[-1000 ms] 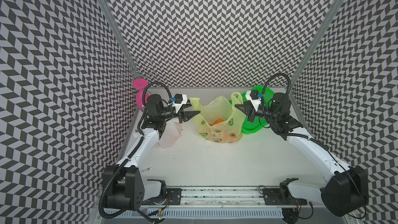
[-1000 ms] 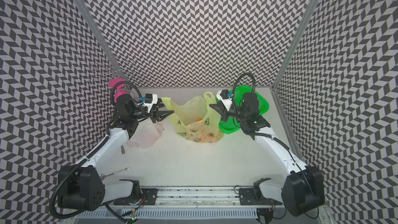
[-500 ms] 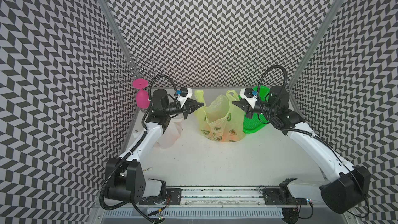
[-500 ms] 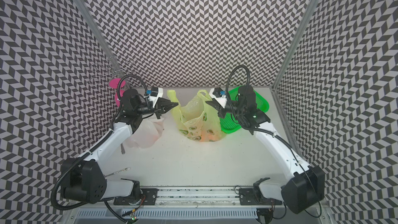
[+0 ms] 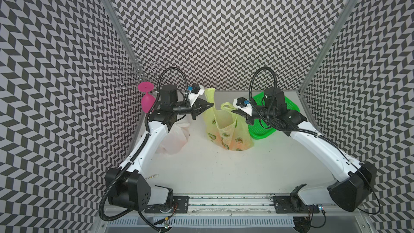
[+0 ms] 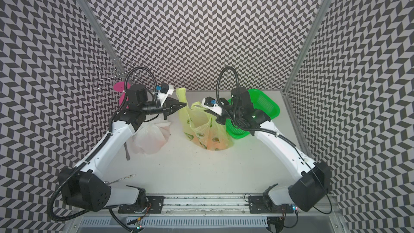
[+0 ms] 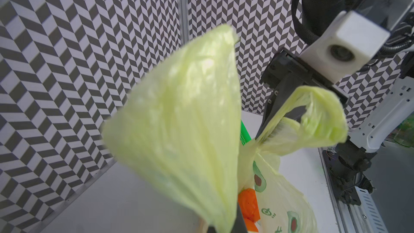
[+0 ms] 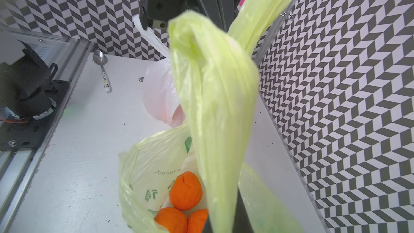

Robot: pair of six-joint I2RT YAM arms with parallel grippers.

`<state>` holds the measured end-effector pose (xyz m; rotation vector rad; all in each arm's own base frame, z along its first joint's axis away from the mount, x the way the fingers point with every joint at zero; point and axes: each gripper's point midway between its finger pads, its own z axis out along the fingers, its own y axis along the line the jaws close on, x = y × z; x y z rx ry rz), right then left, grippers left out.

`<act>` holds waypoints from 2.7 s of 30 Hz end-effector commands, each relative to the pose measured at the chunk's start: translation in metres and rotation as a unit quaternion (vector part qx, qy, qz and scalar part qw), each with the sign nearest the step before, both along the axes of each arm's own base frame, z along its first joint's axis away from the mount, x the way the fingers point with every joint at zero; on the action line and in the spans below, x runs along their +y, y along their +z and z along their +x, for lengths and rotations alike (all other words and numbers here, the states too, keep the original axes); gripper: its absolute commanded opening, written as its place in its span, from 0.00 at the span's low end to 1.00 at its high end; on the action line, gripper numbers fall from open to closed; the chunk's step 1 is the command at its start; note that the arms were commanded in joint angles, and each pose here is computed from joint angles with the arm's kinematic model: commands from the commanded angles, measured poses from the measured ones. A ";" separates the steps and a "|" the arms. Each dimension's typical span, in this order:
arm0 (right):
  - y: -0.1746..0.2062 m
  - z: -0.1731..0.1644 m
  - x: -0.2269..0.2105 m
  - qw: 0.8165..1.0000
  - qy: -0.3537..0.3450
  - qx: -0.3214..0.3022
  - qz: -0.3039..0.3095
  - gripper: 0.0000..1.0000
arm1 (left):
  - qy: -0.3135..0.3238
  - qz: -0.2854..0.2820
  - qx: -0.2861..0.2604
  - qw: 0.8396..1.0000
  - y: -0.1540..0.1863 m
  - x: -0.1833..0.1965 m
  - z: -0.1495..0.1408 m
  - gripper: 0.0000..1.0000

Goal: Place the oranges into plastic bags & tie knots
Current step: Tie the plastic bag at the center of the board.

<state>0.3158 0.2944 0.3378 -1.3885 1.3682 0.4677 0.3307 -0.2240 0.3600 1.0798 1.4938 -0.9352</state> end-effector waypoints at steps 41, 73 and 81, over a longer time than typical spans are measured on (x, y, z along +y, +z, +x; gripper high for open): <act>-0.016 0.007 0.028 0.998 0.010 0.056 0.033 0.10 | -0.078 0.037 -0.086 0.993 -0.028 0.014 -0.019 0.58; -0.004 0.011 0.014 0.998 0.006 0.049 0.037 0.36 | -0.107 -0.067 -0.037 0.991 -0.036 0.014 -0.007 0.02; -0.023 -0.009 0.011 0.998 0.049 0.024 0.038 0.56 | -0.045 -0.070 0.068 0.994 -0.049 0.010 -0.006 0.00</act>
